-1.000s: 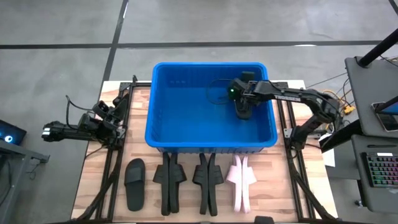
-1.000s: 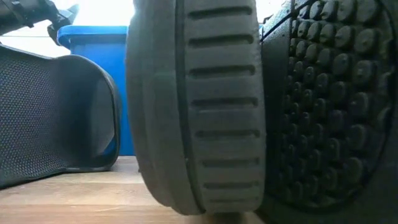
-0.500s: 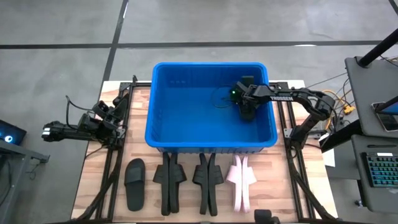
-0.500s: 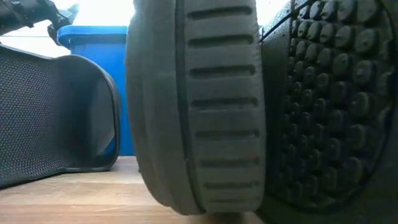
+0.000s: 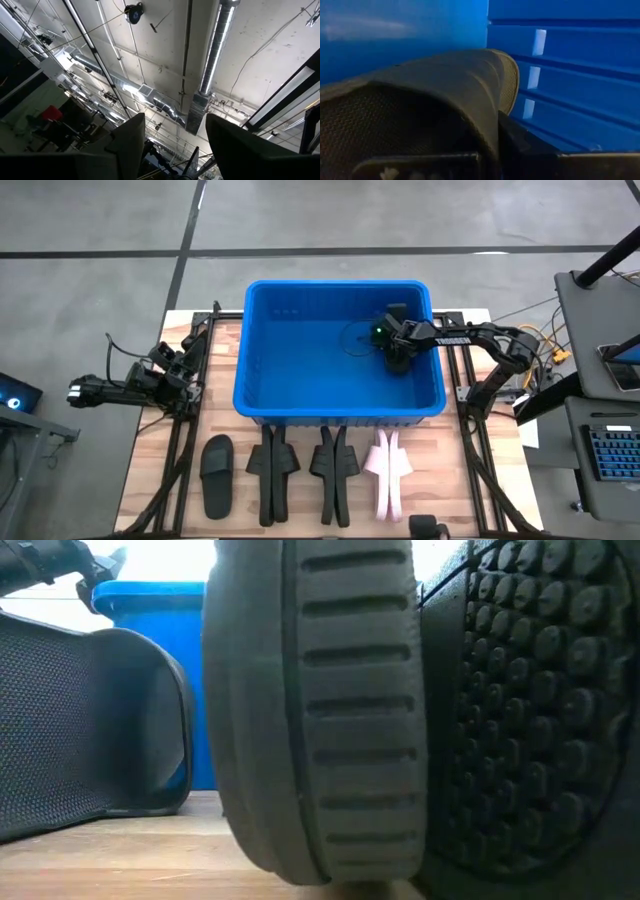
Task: Pick and place slides into bin
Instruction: Put the black slide into the blue bin
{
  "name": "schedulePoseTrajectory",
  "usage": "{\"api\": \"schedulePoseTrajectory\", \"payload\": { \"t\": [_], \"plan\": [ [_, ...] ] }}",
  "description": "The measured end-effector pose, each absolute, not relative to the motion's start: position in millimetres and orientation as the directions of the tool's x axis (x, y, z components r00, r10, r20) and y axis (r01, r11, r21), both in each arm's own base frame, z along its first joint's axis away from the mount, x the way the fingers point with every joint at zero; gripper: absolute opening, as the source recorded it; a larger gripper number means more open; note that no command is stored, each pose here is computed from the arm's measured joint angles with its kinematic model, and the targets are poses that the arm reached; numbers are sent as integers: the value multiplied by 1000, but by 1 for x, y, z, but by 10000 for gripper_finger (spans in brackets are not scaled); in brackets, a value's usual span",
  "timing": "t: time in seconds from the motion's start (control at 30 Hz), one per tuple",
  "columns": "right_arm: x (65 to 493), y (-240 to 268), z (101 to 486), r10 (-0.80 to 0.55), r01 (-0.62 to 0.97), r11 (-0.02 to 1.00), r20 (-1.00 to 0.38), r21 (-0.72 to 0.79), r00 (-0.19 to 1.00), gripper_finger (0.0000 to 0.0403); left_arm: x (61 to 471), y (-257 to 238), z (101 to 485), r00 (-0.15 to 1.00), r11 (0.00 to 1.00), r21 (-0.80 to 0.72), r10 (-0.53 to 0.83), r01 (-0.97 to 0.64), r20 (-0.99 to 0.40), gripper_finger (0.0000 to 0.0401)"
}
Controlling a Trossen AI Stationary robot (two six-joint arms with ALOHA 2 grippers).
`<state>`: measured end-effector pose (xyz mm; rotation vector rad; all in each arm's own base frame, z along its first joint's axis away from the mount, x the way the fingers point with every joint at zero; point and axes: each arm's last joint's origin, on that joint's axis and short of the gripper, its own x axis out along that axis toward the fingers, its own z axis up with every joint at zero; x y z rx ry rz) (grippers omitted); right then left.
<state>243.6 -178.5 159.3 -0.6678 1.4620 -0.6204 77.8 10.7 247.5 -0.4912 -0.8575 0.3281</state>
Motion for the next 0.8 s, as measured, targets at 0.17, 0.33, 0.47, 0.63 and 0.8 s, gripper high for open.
{"api": "schedulePoseTrajectory", "payload": {
  "t": [0.17,0.33,0.47,0.63,0.8],
  "plan": [
    [244,-180,161,-735,-8,677,-677,-736,24,17,78,11,247,609,832,-547,481,-91,630,196],
    [244,-180,162,-730,-12,683,-683,-730,15,59,78,11,247,610,832,-547,481,-90,630,196],
    [244,-182,164,-728,10,686,-686,-728,7,113,78,11,247,610,832,-547,481,-90,630,196],
    [244,-182,166,-719,-10,695,-695,-719,-6,174,78,11,247,610,832,-548,481,-90,630,196],
    [243,-182,170,-704,-17,710,-710,-704,-30,218,78,11,247,610,832,-548,480,-89,630,196]
  ]
}}
